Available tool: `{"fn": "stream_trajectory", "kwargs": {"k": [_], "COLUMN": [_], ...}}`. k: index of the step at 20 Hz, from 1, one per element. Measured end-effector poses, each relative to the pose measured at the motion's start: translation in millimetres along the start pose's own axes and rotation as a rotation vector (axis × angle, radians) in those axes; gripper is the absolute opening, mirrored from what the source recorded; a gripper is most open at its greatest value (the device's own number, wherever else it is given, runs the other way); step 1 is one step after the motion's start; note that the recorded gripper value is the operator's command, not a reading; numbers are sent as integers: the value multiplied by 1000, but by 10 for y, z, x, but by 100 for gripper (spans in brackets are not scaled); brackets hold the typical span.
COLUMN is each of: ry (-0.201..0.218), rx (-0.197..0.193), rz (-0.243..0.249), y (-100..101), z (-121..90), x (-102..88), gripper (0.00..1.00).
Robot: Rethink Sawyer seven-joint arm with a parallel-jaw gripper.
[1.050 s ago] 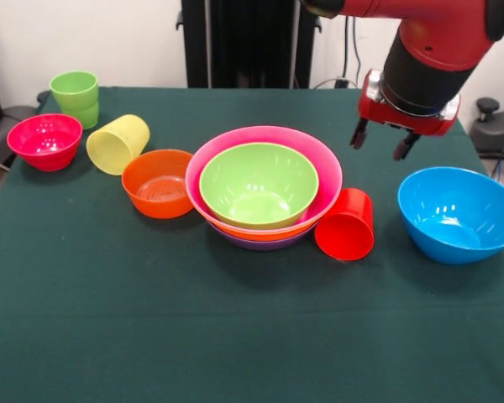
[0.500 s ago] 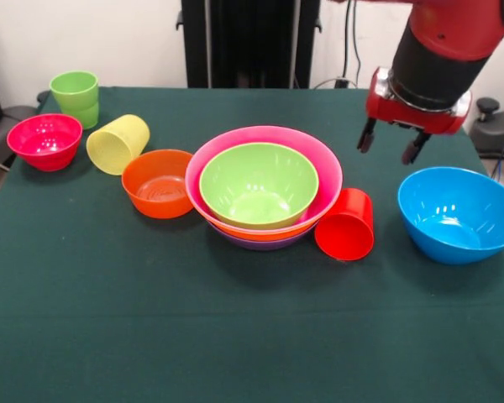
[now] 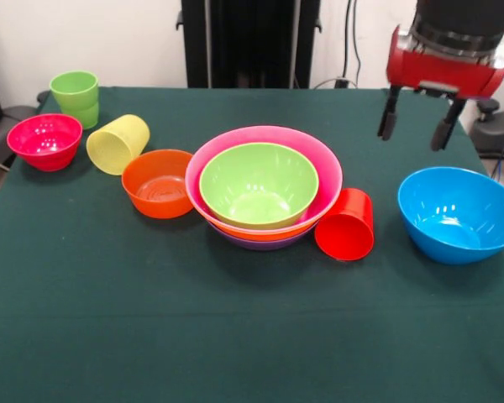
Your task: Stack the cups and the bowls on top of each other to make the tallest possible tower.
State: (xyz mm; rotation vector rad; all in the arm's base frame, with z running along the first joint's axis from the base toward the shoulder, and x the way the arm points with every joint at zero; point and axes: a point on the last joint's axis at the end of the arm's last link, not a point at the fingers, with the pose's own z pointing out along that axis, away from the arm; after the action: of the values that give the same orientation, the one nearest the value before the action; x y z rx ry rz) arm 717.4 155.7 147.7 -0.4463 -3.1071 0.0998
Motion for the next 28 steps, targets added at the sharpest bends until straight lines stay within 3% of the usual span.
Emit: {"fn": "stream_trajectory", "kwargs": {"k": [6, 11, 15, 23, 28], "ry": [-130, -204, -235, -211, -130], "rx": [-41, -66, -77, -58, -27], "rz": [2, 2, -1, -18, -16], "y": [25, 50, 80, 169, 247], "z": [-381, -463, -383, -95, 135], "x": [-160, -245, -288, -440, -641], "gripper": [100, 100, 100, 100, 100]}}
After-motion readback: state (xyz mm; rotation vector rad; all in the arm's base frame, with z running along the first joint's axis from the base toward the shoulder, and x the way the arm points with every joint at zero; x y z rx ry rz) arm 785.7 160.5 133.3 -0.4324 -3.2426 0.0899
